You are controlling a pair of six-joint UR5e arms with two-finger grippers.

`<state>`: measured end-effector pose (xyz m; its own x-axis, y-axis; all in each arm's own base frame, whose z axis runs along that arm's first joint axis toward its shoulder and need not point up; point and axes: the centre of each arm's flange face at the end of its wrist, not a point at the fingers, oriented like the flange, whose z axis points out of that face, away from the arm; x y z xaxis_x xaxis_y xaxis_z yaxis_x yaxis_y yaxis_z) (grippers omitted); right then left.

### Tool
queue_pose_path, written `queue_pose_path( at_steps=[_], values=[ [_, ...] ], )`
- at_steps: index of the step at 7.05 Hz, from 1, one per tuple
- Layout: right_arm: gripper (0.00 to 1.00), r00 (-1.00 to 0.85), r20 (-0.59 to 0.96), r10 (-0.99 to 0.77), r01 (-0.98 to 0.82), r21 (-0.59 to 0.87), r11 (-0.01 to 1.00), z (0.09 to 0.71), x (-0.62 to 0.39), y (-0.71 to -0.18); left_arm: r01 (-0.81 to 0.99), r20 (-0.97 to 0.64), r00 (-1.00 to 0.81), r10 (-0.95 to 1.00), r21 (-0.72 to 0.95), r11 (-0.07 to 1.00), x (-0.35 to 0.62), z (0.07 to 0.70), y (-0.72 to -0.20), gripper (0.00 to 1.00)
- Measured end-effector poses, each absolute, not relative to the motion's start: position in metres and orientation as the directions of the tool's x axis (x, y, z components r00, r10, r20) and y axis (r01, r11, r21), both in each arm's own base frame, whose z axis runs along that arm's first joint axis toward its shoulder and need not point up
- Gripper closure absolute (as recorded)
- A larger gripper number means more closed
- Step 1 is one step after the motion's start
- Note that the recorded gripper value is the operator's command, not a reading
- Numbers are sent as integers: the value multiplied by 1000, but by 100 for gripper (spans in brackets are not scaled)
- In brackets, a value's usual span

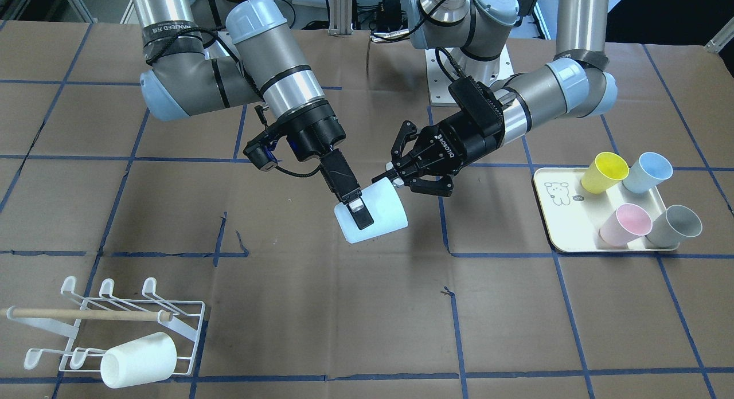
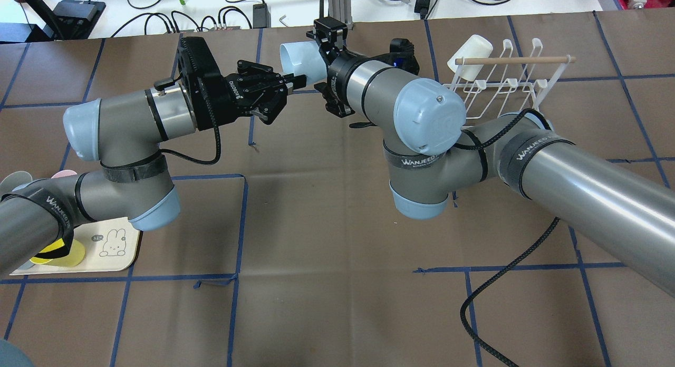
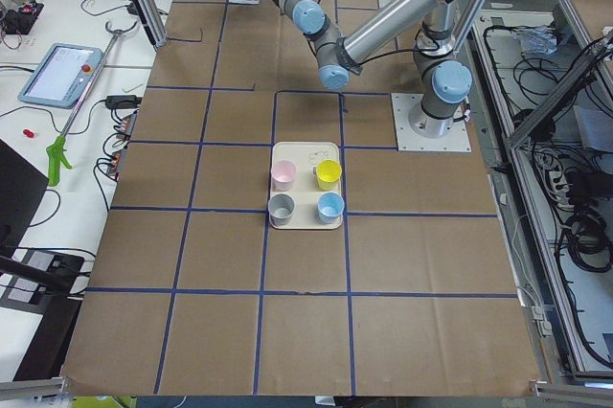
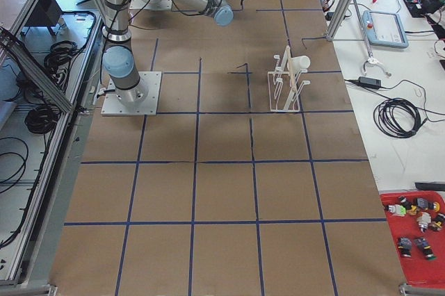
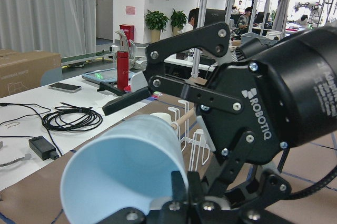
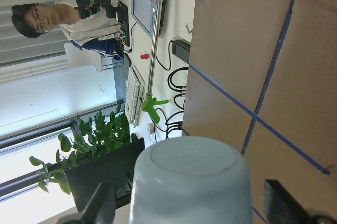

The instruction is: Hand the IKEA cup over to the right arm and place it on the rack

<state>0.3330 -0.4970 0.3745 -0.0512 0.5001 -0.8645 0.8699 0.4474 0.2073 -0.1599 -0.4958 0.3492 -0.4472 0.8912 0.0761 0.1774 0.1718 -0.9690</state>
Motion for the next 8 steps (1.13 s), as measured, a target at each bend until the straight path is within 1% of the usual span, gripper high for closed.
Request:
queue_pose_path(
  at_steps=[1,2,4,5,6,7,8],
  values=[
    [33,-51,-866,498,869,207,449,375,333,-497,177,76,-447,891,-969,171,-160,349,-496,94],
    [38,-50,-867,495,869,207,450,375,333,-497,178,75,-448,891,-969,170,-160,350,-496,87],
    [51,-49,-869,492,869,206,450,377,333,-496,180,69,-451,890,-970,166,-159,352,-498,58],
    [56,-49,-870,491,868,206,452,377,333,-496,183,64,-456,888,-969,164,-158,353,-499,44],
    [57,-49,-871,489,868,205,452,378,333,-496,185,60,-458,887,-969,161,-158,353,-499,14],
    [59,-49,-871,488,868,204,453,378,333,-496,184,61,-459,886,-970,161,-157,353,-499,4],
    [63,-49,-872,488,868,204,453,378,333,-496,179,66,-458,886,-970,165,-156,354,-500,2]
  ],
)
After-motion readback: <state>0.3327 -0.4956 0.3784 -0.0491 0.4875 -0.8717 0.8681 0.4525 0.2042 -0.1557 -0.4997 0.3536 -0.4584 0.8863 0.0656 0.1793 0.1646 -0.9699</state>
